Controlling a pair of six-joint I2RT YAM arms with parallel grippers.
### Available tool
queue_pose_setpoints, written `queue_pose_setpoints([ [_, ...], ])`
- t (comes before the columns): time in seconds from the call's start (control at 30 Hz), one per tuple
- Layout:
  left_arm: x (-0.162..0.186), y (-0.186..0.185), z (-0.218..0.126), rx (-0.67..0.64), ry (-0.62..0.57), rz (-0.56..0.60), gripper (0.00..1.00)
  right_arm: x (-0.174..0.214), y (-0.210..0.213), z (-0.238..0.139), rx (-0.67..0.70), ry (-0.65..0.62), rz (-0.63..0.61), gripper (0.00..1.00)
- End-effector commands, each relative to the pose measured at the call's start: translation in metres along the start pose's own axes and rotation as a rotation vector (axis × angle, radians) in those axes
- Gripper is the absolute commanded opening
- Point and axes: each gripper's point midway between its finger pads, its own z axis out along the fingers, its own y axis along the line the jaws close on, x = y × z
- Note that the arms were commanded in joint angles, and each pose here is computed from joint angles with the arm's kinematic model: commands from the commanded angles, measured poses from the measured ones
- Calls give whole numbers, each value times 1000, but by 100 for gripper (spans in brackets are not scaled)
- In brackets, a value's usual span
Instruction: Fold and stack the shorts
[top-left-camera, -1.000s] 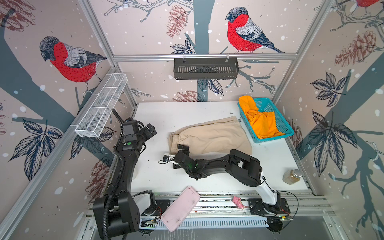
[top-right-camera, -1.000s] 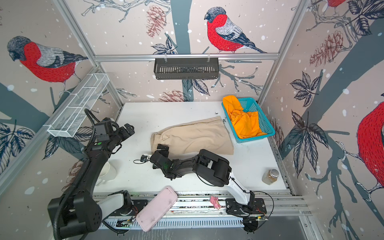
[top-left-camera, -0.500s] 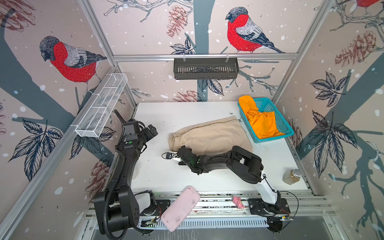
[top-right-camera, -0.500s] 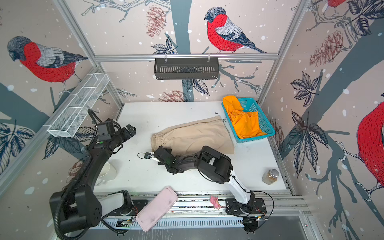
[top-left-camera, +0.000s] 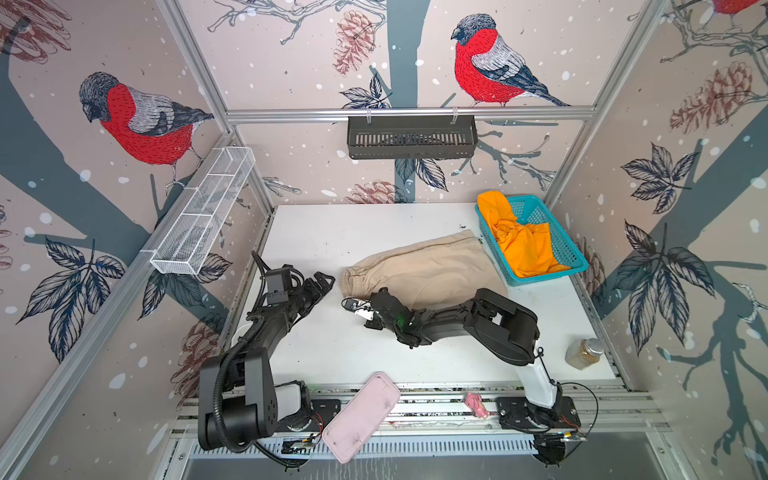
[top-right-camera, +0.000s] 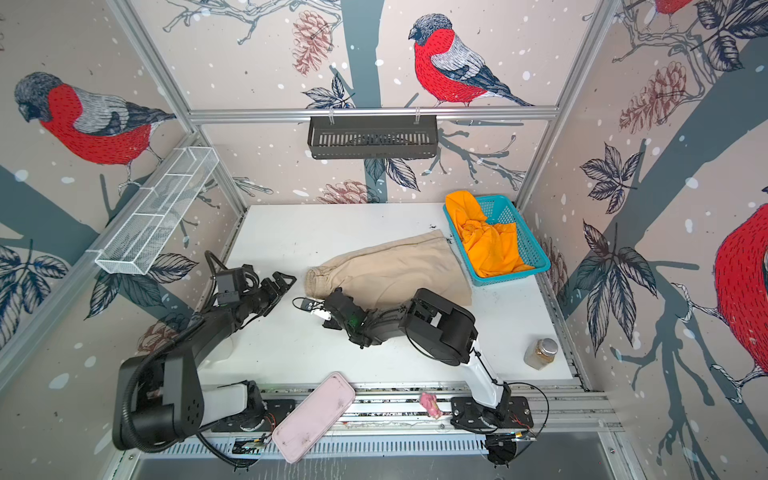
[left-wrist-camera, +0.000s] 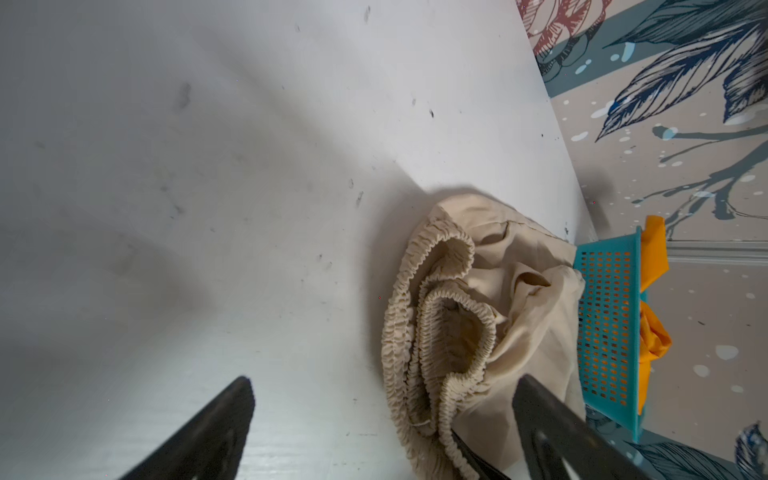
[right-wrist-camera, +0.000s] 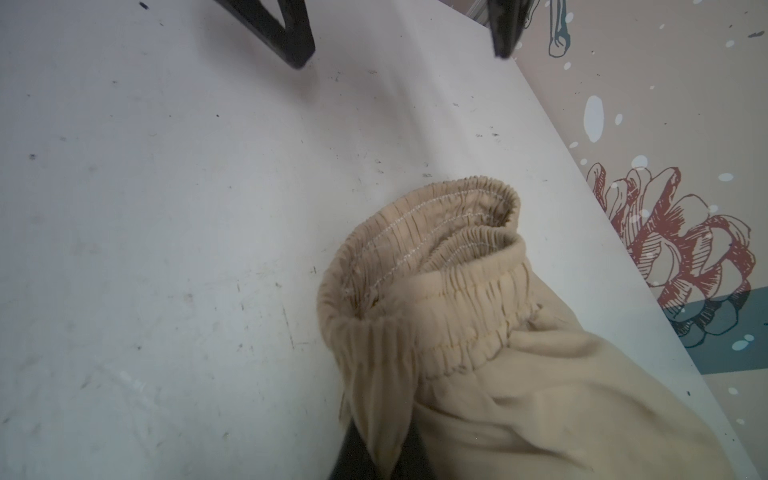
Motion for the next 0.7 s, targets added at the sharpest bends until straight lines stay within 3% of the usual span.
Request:
queue_pose_setpoints([
  [0.0, -1, -32, 7, 156, 10, 24, 97, -26, -10, -7, 11, -117, 86, 2],
  [0.67, 34, -47, 53, 234, 141, 48, 97, -53, -17, -15, 50, -225, 109, 1],
])
